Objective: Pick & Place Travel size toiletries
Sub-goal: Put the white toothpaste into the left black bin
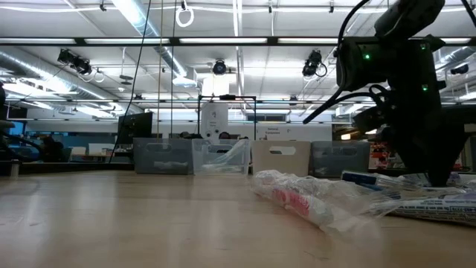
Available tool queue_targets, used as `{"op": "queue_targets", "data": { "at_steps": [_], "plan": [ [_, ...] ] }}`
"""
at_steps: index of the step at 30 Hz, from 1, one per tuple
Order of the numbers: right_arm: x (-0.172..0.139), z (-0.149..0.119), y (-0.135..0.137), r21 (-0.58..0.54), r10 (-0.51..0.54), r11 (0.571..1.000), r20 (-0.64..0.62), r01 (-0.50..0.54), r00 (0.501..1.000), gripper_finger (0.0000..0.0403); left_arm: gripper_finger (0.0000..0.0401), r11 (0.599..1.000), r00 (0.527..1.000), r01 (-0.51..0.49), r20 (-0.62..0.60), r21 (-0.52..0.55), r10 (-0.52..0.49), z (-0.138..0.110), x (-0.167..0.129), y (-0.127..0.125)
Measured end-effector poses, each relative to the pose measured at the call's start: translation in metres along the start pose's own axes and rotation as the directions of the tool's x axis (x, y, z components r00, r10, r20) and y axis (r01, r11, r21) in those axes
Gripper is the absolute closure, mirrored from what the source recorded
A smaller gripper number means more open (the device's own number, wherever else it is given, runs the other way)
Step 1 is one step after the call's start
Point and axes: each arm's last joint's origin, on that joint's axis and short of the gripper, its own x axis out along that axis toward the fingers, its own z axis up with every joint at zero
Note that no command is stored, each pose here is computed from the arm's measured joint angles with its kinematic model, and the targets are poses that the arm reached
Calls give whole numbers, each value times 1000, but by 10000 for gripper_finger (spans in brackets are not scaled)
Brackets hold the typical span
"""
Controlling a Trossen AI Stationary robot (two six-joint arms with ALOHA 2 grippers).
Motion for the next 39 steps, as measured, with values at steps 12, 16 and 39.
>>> {"op": "queue_targets", "data": {
  "at_steps": [12,16,39],
  "plan": [
    [-1,0,1,0,12,1000,-2,-12,1000,306,381,1000,1000,0,0,-1,0,0,0,0],
    [-1,0,1,0,12,1000,-2,-12,1000,327,381,1000,1000,0,0,-1,0,0,0,0],
    [-61,-17,1,-59,147,989,367,-135,918,328,381,999,1000,0,23,-32,1,3,-1,1]
  ]
}}
